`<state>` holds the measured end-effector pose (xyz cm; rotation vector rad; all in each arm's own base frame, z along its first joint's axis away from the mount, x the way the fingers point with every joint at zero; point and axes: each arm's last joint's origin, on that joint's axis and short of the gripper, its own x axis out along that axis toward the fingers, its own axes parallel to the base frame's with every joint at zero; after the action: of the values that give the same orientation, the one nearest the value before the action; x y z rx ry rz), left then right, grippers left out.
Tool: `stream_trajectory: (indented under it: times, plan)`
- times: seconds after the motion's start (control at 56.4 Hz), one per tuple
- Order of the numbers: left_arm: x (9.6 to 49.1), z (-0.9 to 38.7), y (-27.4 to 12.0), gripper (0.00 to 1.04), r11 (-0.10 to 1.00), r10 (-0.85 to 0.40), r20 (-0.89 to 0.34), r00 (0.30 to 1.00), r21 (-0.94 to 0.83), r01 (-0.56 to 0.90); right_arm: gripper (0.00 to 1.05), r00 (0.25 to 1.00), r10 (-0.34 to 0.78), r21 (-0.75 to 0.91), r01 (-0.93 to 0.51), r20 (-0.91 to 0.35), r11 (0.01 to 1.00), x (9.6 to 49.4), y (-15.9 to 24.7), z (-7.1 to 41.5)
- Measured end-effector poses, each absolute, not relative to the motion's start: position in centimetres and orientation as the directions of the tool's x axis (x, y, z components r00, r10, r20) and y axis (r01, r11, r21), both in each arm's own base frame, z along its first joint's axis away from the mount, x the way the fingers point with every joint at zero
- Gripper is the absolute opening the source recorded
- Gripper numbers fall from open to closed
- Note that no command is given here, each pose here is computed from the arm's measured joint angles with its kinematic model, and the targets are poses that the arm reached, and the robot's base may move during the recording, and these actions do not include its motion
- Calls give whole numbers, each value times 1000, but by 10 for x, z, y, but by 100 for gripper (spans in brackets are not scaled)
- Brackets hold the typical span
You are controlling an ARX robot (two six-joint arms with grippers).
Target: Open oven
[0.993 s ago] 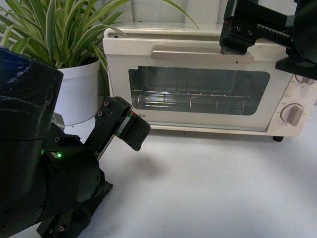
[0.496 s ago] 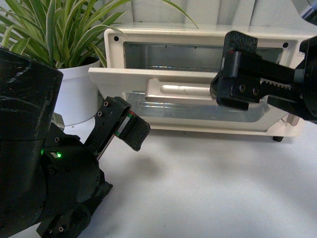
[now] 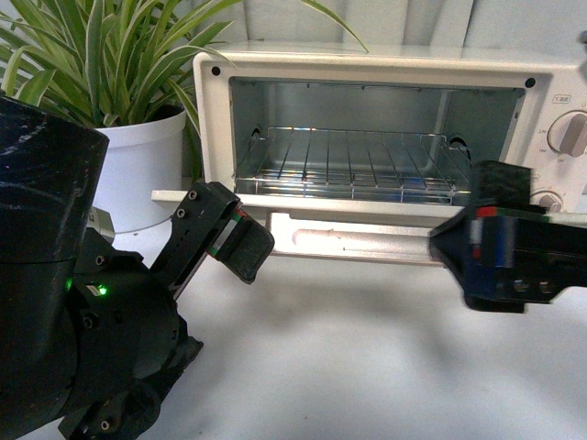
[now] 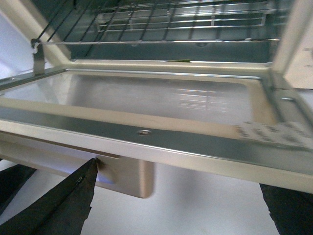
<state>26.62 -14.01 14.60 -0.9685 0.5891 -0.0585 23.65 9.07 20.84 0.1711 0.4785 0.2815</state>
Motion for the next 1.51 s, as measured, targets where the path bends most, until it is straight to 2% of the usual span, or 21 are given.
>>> stream_trajectory:
  times: [0.177, 0.372, 0.709, 1.046, 1.33, 1.507]
  plan:
    - [265, 146, -139, 98, 644, -282, -449, 848, -744, -180, 95, 873, 309, 281, -210, -378, 936, 220, 72, 221]
    - [264, 144, -138, 98, 767, -253, -481, 840, -629, -129, 95, 909, 281, 303, -187, -308, 934, 205, 50, 232]
    - [261, 141, -136, 98, 924, -187, -517, 835, -381, -30, 95, 917, 248, 318, -145, -314, 937, 189, 25, 217]
    - [260, 140, -135, 98, 994, -82, -511, 856, -105, 32, 95, 906, 240, 323, -124, -349, 938, 179, 20, 199]
    - [259, 136, -138, 98, 990, -45, -509, 860, 90, 105, 95, 902, 244, 327, -125, -356, 937, 177, 20, 195]
    - [258, 134, -139, 98, 980, -42, -509, 860, 148, 135, 95, 905, 242, 331, -123, -349, 935, 176, 18, 196]
